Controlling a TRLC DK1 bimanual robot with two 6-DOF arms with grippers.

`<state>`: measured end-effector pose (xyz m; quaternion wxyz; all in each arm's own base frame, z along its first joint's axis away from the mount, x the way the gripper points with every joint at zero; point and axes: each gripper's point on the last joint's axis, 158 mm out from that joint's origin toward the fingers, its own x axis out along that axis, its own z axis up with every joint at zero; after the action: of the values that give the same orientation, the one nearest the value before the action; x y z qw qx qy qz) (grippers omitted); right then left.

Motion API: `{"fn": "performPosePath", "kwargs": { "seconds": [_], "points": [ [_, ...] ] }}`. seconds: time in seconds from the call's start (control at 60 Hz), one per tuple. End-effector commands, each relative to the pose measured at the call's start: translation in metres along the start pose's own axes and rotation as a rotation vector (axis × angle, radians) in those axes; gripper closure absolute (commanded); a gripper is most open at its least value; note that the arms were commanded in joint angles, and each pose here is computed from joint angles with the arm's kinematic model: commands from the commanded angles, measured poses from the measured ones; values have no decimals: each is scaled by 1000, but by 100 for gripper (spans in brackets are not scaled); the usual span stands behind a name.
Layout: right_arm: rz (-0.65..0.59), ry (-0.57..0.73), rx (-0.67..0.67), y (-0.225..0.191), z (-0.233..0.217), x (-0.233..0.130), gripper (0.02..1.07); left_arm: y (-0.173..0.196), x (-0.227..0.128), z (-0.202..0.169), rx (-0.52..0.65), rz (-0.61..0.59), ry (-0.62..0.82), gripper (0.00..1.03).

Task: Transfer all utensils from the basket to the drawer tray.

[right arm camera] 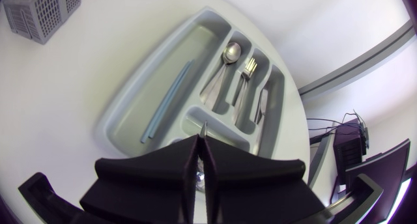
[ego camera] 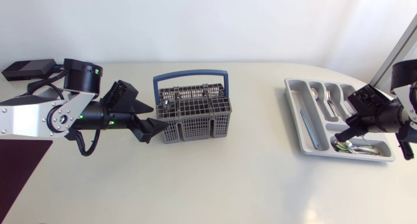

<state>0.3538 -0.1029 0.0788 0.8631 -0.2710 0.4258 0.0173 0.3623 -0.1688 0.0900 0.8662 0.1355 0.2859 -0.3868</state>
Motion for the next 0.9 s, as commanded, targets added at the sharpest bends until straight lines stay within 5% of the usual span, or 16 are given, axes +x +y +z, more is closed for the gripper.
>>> {"fn": "performPosePath", "kwargs": {
  "seconds": [0.0, 0.2, 0.367, 0.467, 0.633, 0.883],
  "points": [
    [-23, 45, -69, -4, -28, 13, 101, -6, -2, -3, -1, -12, 6, 5],
    [-21, 100, -91, -9, -57, 38, 95, -7, -3, -4, -1, -14, 7, 5],
    [-33, 116, -111, -8, -63, 43, 42, -9, -4, -5, 2, -15, 8, 5],
    [-48, 112, -111, -10, -62, 39, 19, -7, -5, -6, -1, -9, 7, 5],
    [-91, 20, -114, -15, -21, 6, 15, -6, -6, -6, 0, -7, 7, 5],
    [45, -177, -159, 67, 83, -57, 15, -6, -6, -11, -7, -5, 13, 5]
  ]
}}
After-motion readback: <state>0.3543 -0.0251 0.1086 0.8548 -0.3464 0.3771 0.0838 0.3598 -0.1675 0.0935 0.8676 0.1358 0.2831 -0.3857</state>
